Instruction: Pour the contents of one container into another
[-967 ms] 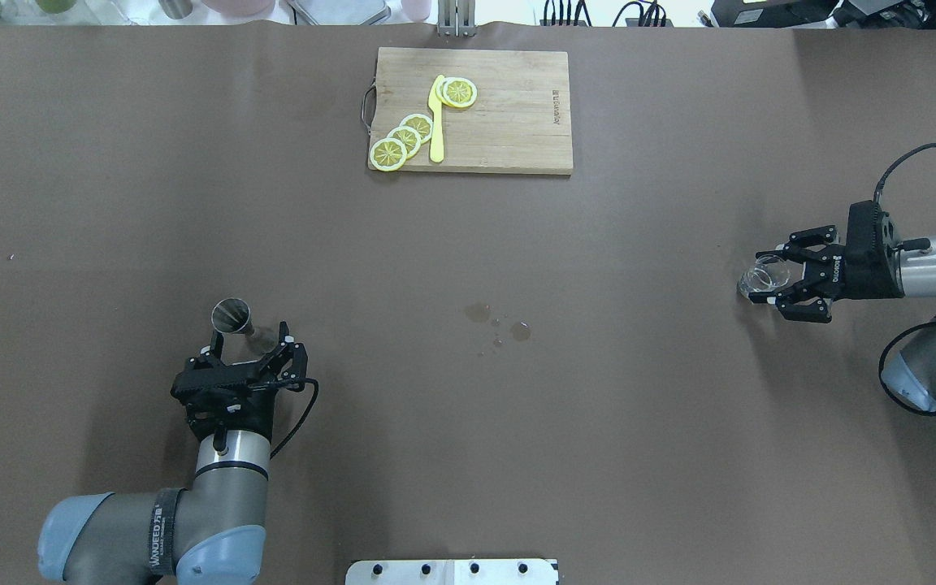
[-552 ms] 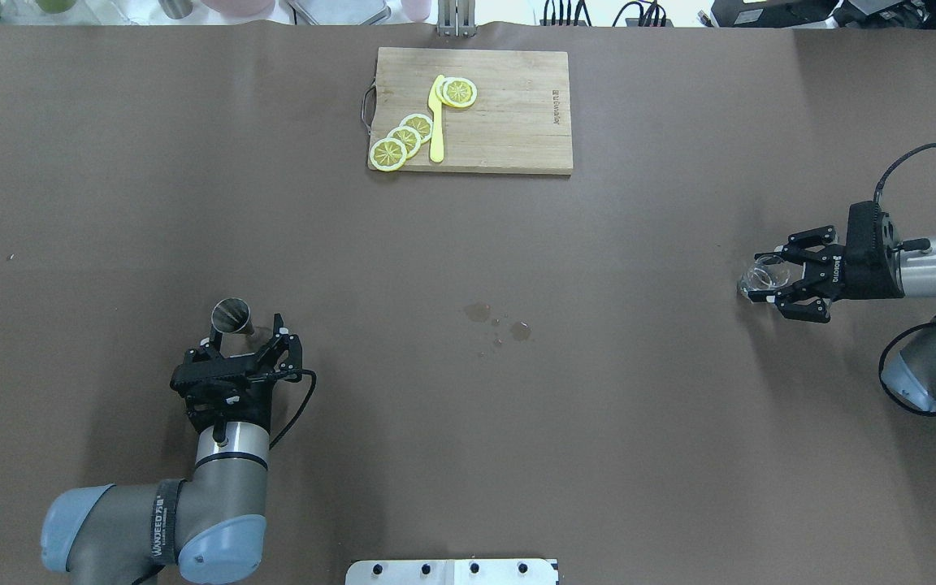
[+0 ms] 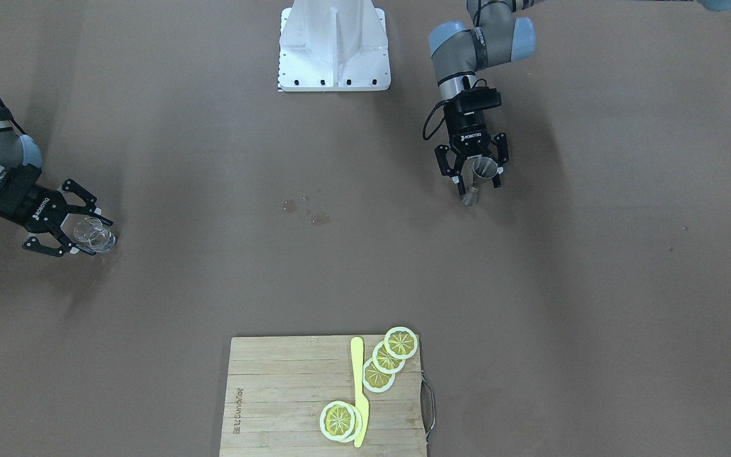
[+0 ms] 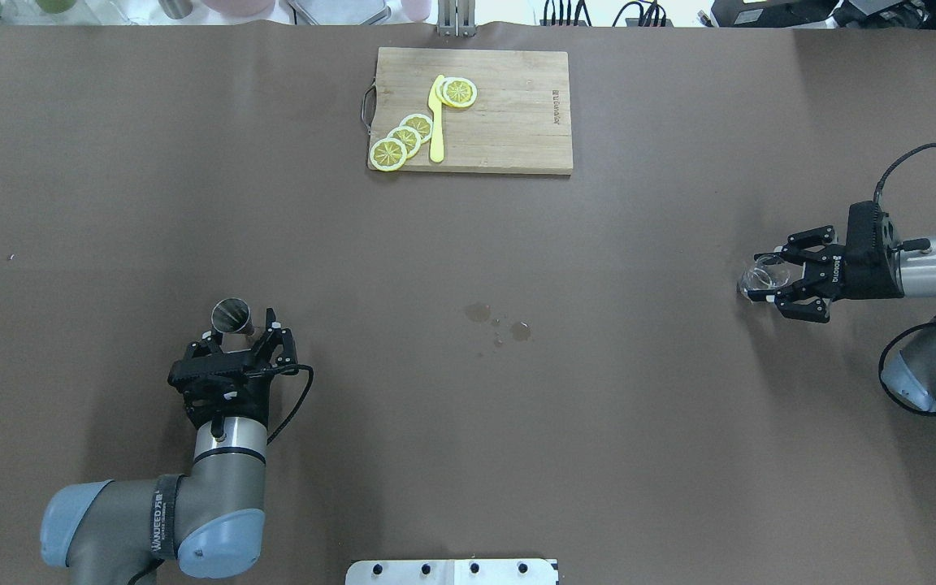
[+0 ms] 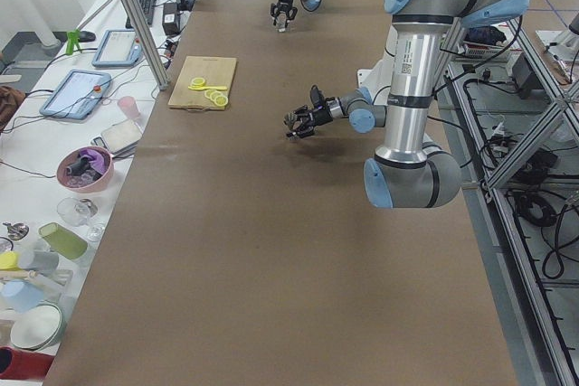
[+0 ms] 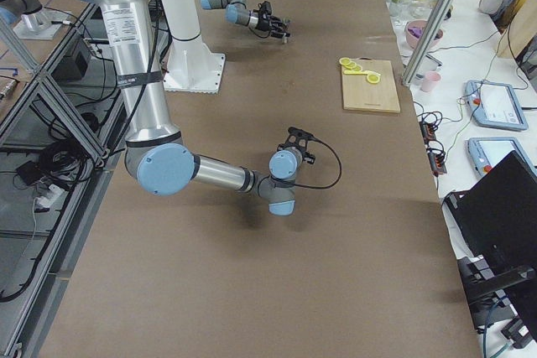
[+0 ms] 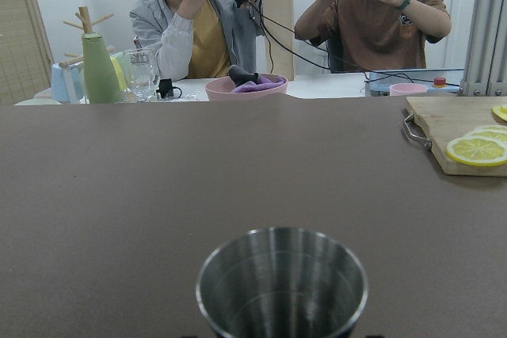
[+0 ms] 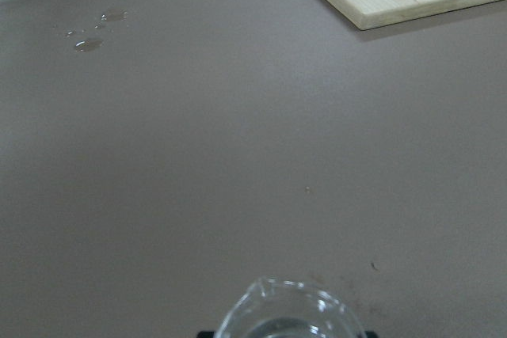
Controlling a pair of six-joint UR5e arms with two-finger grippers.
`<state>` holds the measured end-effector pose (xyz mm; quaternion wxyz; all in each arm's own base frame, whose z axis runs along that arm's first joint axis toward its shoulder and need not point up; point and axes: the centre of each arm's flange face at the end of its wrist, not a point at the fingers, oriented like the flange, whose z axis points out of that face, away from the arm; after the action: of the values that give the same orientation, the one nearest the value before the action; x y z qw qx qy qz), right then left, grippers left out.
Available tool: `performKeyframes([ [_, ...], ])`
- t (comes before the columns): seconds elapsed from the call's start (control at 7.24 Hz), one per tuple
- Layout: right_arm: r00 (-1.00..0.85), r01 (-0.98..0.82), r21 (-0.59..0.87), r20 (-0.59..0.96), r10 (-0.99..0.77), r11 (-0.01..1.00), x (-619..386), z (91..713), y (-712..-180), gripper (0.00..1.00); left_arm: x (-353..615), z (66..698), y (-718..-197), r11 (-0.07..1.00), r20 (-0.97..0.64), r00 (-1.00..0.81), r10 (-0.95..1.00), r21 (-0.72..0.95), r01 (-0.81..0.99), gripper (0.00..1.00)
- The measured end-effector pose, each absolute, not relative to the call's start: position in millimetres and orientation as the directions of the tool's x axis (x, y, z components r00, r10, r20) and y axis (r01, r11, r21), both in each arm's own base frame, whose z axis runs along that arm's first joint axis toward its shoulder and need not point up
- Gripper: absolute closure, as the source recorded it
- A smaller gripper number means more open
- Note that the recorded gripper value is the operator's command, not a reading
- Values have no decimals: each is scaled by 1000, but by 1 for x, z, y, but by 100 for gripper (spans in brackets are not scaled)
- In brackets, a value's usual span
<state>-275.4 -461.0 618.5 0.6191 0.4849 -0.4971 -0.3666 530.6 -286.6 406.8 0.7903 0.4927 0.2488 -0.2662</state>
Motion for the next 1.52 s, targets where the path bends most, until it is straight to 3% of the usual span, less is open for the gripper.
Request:
performKeyframes([
  [0.41,239,-29,965,260,-936,261,-275,619,-461,48,530,408,-289,370,-655,734,-179,647,667,33],
  [0.69,241,-29,965,260,-935,261,-276,619,-461,68,530,409,-289,370,-654,735,-179,647,666,39],
  [1.1,239,-34,966,257,-937,256,-275,615,-462,100,530,409,-288,370,-654,735,-179,647,666,56],
  [1.52,219,-65,972,236,-947,227,-273,584,-467,100,532,410,-286,372,-655,734,-177,646,666,68],
])
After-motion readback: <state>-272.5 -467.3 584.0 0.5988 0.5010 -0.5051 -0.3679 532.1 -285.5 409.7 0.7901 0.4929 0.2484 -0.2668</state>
